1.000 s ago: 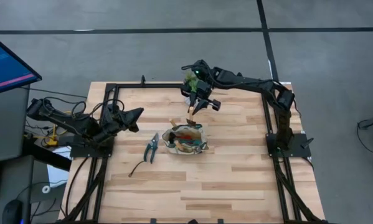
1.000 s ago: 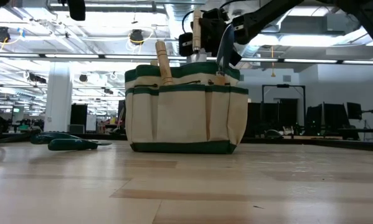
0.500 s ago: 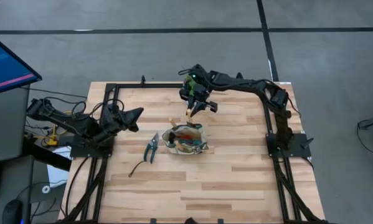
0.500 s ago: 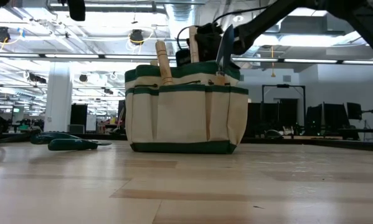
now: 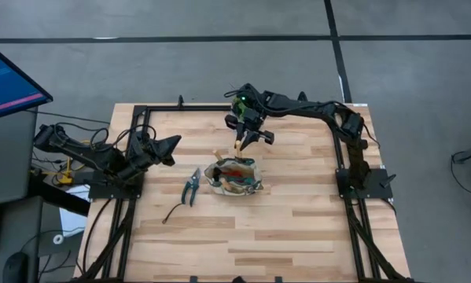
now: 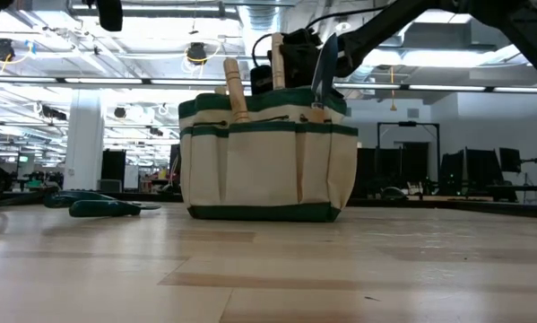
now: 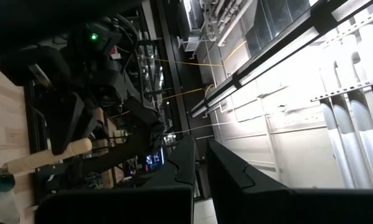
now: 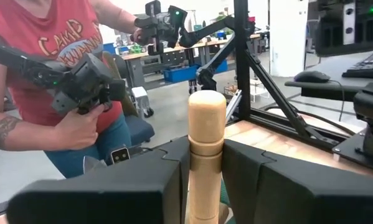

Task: Pick & Place Garden tools in Gardening bag
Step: Put the trowel into the gardening bag

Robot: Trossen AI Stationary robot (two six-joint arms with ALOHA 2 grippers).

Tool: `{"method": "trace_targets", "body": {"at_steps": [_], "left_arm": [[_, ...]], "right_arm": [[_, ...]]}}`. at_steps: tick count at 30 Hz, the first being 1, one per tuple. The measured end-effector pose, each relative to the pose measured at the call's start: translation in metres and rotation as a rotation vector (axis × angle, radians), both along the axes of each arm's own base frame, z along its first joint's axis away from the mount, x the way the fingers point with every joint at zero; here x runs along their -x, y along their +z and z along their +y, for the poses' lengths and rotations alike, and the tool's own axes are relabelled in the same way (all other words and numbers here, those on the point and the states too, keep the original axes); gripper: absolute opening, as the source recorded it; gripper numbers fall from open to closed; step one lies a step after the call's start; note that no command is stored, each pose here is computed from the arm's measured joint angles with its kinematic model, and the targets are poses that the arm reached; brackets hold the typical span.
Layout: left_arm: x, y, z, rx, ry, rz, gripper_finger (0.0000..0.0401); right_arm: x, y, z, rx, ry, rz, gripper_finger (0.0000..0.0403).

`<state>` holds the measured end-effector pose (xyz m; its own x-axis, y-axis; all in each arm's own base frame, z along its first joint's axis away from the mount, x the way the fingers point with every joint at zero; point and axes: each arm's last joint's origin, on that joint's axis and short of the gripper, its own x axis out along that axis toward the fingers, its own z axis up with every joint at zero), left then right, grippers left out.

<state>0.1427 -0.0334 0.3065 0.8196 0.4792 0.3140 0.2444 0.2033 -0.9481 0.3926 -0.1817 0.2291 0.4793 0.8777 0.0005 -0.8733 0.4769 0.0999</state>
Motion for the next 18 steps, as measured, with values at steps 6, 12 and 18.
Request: {"method": "trace_targets", "body": {"at_steps": [6, 12, 18], "left_arm": [[0.0, 0.0, 0.0, 0.0, 0.001, 0.001, 0.0008], [0.0, 0.0, 0.0, 0.001, 0.001, 0.0, 0.0008], [0.0, 0.0, 0.0, -0.005, 0.003, 0.004, 0.0008]], "right_arm": [[-0.005, -0.016, 0.001, -0.021, 0.007, 0.042, 0.006], [-0.006, -0.037, -0.003, -0.06, 0.0, 0.111, 0.006], [-0.006, -0.042, -0.006, -0.065, -0.005, 0.12, 0.006]]}}
